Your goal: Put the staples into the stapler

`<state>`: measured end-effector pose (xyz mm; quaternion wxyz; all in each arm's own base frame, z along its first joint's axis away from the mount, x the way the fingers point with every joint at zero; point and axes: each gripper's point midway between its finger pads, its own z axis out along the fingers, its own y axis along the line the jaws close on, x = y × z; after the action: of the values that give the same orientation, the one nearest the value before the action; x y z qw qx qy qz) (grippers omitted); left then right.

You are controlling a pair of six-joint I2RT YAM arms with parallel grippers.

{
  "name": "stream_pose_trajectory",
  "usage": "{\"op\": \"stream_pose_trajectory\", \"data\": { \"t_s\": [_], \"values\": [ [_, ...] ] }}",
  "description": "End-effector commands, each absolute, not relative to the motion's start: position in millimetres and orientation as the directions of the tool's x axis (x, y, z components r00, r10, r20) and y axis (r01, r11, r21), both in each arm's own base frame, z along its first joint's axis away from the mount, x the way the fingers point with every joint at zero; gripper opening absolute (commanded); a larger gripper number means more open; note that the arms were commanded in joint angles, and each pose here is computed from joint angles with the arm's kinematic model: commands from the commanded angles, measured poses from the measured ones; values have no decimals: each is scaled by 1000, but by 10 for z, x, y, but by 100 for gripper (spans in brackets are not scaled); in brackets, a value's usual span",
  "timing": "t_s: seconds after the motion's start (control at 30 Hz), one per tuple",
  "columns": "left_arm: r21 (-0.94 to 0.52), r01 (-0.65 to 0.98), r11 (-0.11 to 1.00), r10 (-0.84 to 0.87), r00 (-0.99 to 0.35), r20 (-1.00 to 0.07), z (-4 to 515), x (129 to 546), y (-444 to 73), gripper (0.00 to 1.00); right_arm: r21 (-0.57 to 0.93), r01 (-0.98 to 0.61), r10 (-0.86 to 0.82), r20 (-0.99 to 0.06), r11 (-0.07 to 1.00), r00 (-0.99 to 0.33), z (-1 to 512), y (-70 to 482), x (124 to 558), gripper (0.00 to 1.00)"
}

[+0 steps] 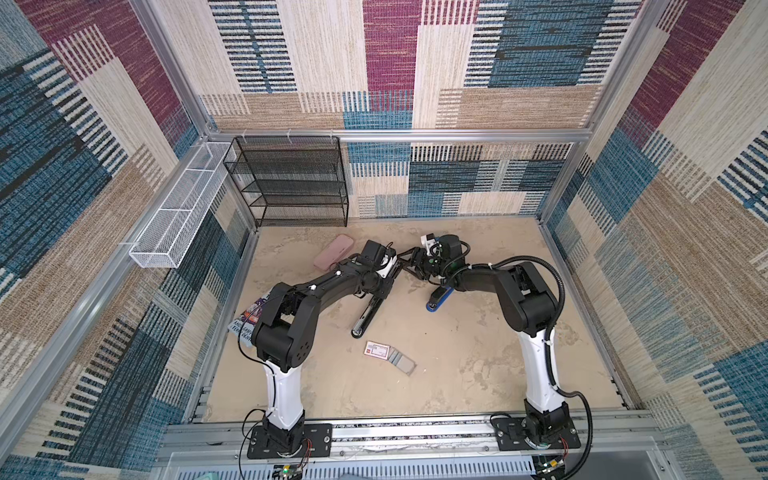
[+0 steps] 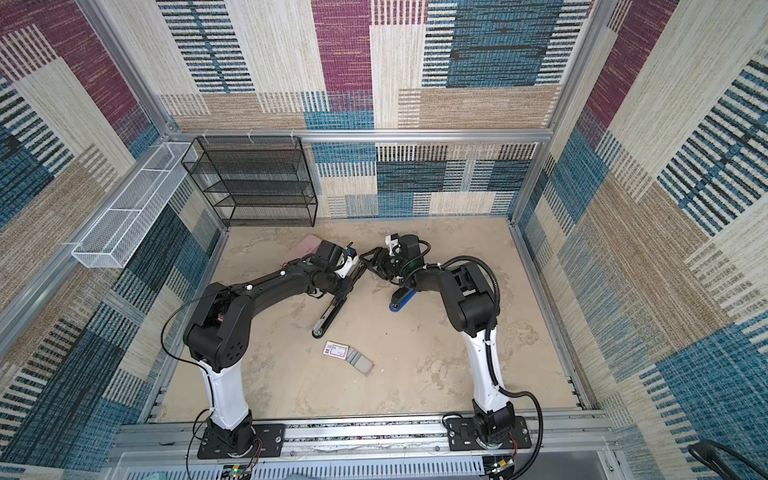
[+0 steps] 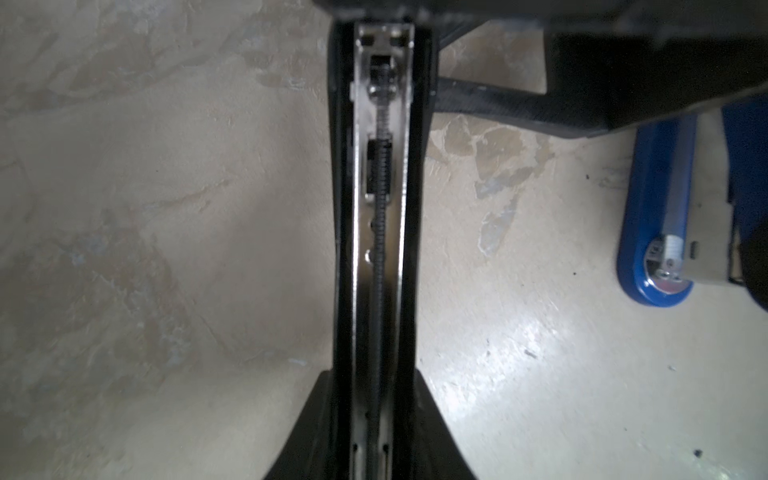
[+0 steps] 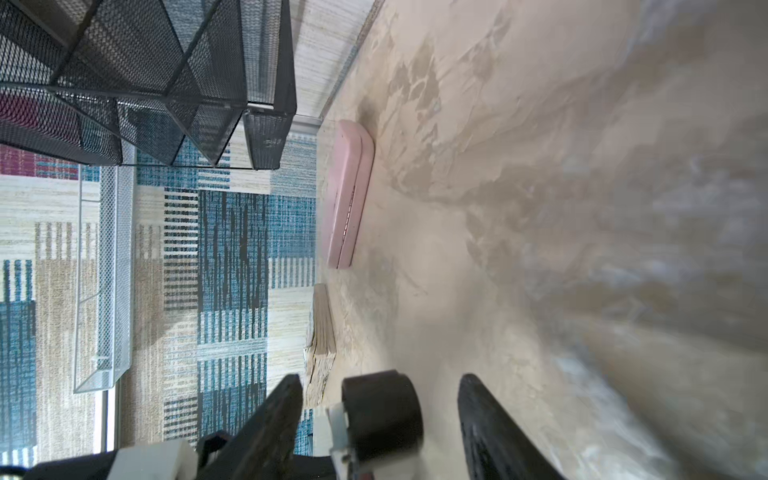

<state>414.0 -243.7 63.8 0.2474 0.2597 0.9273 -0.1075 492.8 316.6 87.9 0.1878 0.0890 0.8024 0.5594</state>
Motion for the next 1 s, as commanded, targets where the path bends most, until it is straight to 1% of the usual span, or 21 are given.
{"op": "stream_pose_trajectory", "data": {
  "t_s": [0.0, 0.13, 0.33, 0.47, 0.83, 0.97],
  "values": [
    [-99, 539, 837, 399, -722, -565, 751, 4203, -2529, 3, 949, -133, 328, -227, 284, -917, 1082, 3261, 4911, 59],
    [-108, 544, 832, 398, -722, -566, 745, 4195, -2546, 4, 953, -164, 315, -242, 254, -918, 1157, 3290, 4880, 51],
    [-131, 551, 825, 398, -728, -558, 698, 4181, -2593, 13, 953, -176, 307, -249, 247, -919, 1134, 3296, 4863, 43],
    [-136, 549, 825, 397, -733, -553, 670, 4174, -2604, 21, 952, -183, 306, -256, 247, -917, 1106, 3287, 4841, 38],
    [-140, 532, 835, 381, -743, -550, 712, 4159, -2585, 37, 940, -235, 302, -306, 249, -903, 1173, 3293, 4803, 36],
    [-141, 521, 842, 371, -749, -549, 743, 4142, -2558, 38, 932, -258, 295, -329, 255, -897, 1188, 3301, 4791, 35]
  ]
}}
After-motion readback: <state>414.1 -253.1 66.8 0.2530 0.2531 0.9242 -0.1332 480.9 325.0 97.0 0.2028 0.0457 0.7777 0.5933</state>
